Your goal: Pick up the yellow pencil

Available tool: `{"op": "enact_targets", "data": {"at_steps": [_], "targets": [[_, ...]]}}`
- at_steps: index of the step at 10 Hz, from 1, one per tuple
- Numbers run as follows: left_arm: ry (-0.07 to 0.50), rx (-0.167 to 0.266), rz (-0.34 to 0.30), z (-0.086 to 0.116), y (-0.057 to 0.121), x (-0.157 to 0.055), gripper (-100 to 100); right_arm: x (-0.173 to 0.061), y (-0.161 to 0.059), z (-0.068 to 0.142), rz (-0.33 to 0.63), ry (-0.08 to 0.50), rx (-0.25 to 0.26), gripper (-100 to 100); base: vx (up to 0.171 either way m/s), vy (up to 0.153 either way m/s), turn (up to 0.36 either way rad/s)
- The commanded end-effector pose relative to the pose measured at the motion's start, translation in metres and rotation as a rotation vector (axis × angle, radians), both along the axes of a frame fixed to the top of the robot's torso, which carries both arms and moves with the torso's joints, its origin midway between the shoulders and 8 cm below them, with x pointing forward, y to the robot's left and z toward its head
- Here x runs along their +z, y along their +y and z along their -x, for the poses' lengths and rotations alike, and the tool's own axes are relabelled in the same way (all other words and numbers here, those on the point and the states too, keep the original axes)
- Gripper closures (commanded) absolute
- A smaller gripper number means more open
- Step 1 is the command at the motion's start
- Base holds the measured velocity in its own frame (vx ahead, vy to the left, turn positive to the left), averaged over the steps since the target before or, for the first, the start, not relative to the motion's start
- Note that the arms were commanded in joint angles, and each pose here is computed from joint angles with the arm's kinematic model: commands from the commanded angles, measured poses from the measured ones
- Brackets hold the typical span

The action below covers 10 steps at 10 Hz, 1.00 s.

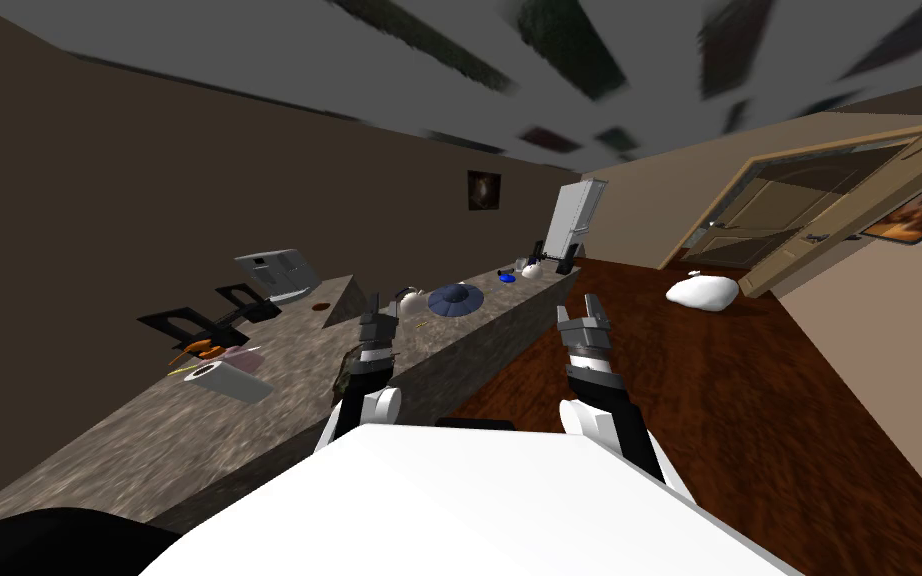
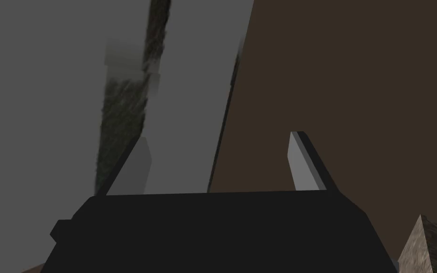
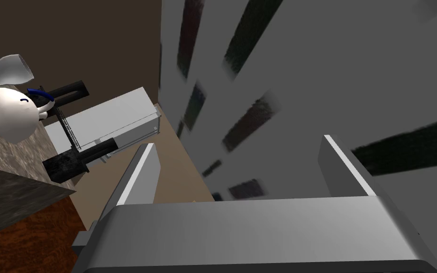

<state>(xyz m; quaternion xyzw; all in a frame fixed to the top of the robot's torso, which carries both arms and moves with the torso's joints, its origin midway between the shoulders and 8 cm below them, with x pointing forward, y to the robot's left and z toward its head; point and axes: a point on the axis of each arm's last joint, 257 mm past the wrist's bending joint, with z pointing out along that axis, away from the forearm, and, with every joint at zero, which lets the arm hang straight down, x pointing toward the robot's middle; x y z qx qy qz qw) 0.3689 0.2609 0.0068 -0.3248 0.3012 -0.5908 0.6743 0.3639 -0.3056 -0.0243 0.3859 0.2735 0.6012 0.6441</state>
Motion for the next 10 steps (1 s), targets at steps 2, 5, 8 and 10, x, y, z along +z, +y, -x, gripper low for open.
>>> {"op": "enact_targets", "data": {"at_steps": [2, 5, 8, 10], "targets": [[0.013, -0.037, -0.047, -0.009, -0.009, -0.002, -100, 0.0, 0.0, 0.0, 0.0, 0.0, 0.0, 0, 0.003, -0.032, -0.006], [0.043, -0.087, -0.101, -0.03, -0.022, -0.007, -100, 0.0, 0.0, 0.0, 0.0, 0.0, 0.0, 0, -0.004, -0.074, -0.011], [0.078, -0.115, -0.13, -0.05, -0.029, -0.015, -100, 0.0, 0.0, 0.0, 0.0, 0.0, 0.0, 0, 0.015, -0.086, -0.012], [0.137, -0.134, -0.154, -0.075, -0.033, -0.029, -100, 0.0, 0.0, 0.0, 0.0, 0.0, 0.0, 0, 0.012, -0.085, -0.022]]}}
